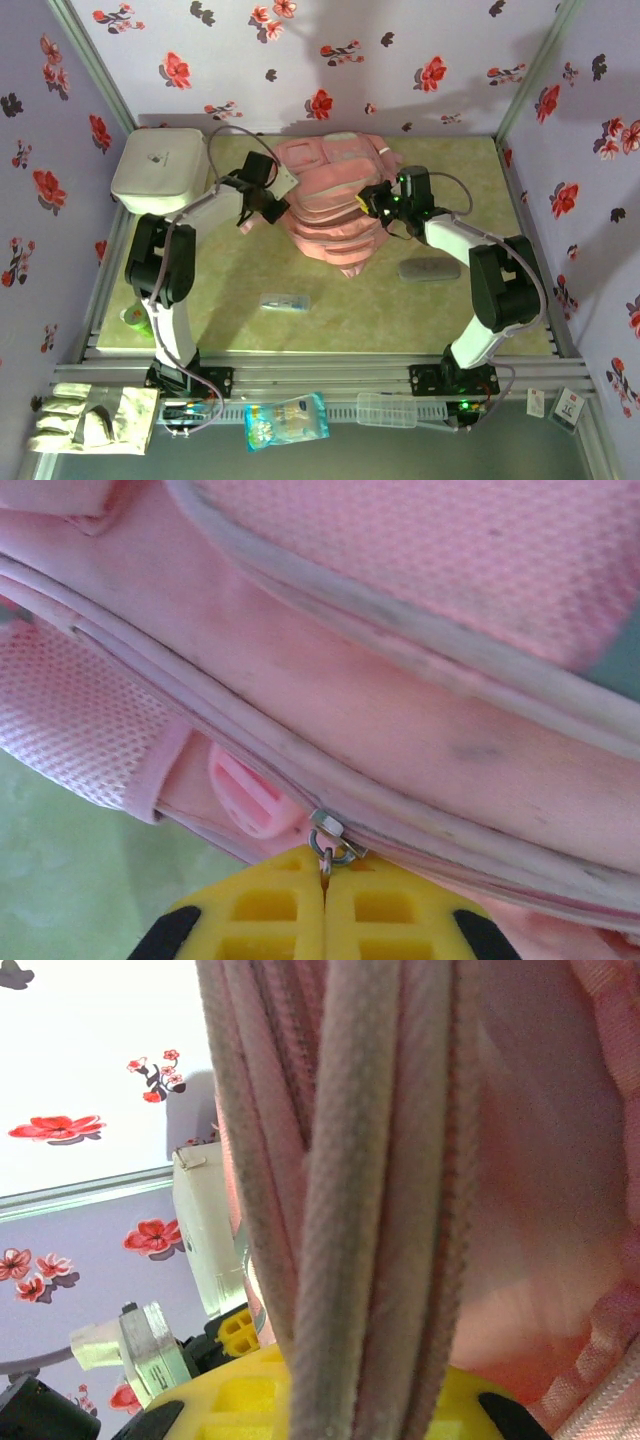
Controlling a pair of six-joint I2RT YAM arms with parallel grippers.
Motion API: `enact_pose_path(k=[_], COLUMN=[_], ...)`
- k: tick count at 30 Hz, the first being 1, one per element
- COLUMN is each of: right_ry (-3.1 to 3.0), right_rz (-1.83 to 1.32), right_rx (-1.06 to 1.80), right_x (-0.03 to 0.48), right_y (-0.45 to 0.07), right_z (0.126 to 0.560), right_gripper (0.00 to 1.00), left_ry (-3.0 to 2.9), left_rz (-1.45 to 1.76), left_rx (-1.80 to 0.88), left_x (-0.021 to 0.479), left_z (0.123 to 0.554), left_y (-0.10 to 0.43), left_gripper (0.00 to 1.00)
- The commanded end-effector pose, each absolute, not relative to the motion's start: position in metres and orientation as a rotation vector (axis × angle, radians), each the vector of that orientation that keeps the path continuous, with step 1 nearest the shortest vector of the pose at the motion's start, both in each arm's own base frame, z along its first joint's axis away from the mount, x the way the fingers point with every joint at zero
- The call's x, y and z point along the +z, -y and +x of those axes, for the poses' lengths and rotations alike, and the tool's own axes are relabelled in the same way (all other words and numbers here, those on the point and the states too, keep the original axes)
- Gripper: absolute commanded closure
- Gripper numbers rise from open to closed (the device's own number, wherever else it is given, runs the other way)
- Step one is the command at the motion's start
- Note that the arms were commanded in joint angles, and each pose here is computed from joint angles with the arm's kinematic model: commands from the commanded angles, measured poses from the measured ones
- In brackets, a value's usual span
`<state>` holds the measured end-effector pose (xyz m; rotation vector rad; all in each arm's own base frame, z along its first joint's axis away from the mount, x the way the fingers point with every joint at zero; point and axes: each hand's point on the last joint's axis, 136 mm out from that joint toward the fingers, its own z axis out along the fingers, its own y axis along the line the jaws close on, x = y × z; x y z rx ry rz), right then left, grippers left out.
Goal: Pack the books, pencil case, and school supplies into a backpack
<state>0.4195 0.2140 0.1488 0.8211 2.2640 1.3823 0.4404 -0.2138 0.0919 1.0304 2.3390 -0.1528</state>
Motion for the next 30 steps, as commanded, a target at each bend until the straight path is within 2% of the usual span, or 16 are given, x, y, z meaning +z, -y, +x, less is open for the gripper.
enact_pose_path(k=[1,5,8,11,15,21,27,30], right_ry=[-2.125,-2.160,-2.190,-2.224,-2.317,-2.460,-2.550,-2.539], right_rz=[0.798,0.748,0.727,0.729,0.719,0.769,0.878,0.973], right_rx=[1.328,1.367,1.379,1.353,1.179,0.662,0.148,0.017], right_x=[0.175,0.174,0.171,0.167,0.160,0.131,0.109,0.101], right_y=[-0.186,-0.202,-0.211,-0.209,-0.192,-0.124,-0.051,-0.031], right_z=[0.440,0.441,0.440,0.436,0.415,0.368,0.313,0.292], right_gripper=[0.97,0.96,0.91,0.67,0.41,0.23,0.14,0.06], left_ry=[-2.366,-2.391,-2.403,-2.393,-2.415,-2.398,-2.291,-2.230], left_rz=[0.883,0.713,0.599,0.547,0.441,0.175,0.047,0.011], left_rx=[0.055,0.131,0.130,0.107,0.072,0.001,-0.034,-0.038], left_x=[0.099,0.103,0.110,0.118,0.130,0.163,0.207,0.226], left_z=[0.479,0.503,0.507,0.497,0.472,0.434,0.413,0.407], left_y=[0.170,0.148,0.135,0.132,0.123,0.102,0.087,0.081], left_gripper=[0.95,0.95,0.91,0.80,0.55,0.28,0.09,0.01])
